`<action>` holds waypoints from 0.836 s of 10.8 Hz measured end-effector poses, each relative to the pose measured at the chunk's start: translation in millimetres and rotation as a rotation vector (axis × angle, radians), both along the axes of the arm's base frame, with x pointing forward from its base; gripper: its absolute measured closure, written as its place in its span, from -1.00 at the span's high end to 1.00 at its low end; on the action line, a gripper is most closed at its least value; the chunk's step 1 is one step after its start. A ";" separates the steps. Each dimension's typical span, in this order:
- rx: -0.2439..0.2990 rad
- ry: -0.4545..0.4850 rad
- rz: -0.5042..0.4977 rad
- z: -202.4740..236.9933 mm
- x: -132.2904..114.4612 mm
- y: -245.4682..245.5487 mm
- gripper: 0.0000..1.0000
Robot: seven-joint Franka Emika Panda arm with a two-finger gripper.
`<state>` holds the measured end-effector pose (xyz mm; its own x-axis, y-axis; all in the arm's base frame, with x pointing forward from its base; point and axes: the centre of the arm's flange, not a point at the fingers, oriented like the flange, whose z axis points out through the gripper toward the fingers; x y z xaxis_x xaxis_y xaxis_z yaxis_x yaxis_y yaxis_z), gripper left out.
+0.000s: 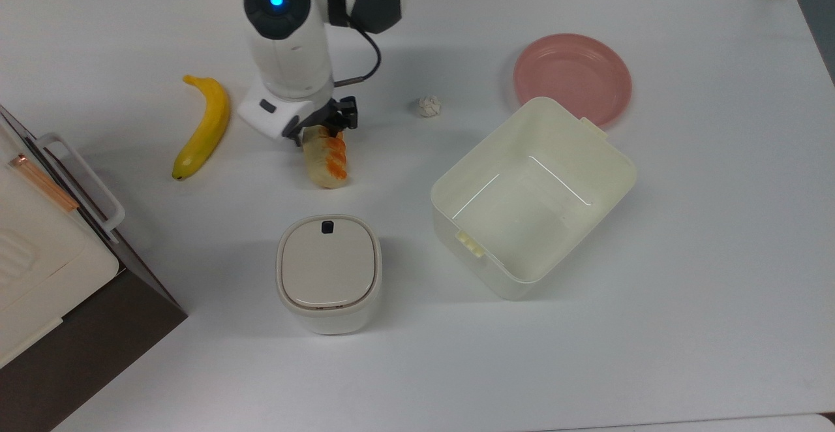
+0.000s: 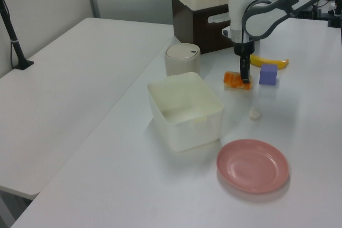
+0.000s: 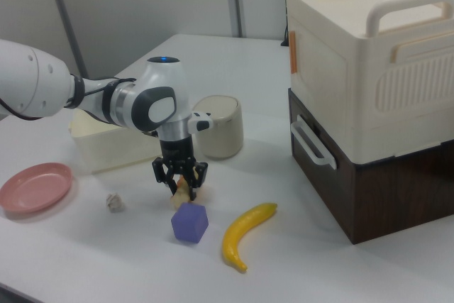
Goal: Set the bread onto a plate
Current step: 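Lift the bread and carry it over to the pink plate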
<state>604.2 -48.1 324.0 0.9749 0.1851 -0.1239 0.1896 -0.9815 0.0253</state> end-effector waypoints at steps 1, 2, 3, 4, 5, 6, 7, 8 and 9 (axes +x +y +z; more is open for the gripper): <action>0.004 -0.004 0.003 0.7 1.1 7.4 -0.25; 0.013 -0.014 -0.002 4.4 3.2 10.6 -0.54; 0.021 -0.029 -0.007 10.9 6.5 11.1 -0.75; 0.024 -0.042 -0.009 19.2 9.5 11.3 -0.77; 0.028 -0.045 -0.009 32.7 11.6 11.6 -0.77; 0.038 -0.042 -0.013 49.1 12.5 12.7 -0.77; 0.054 -0.033 -0.013 69.2 10.9 17.0 -0.77; 0.068 -0.015 0.005 88.1 6.4 29.8 -0.77; 0.077 0.013 0.042 100.2 -0.5 53.4 -0.77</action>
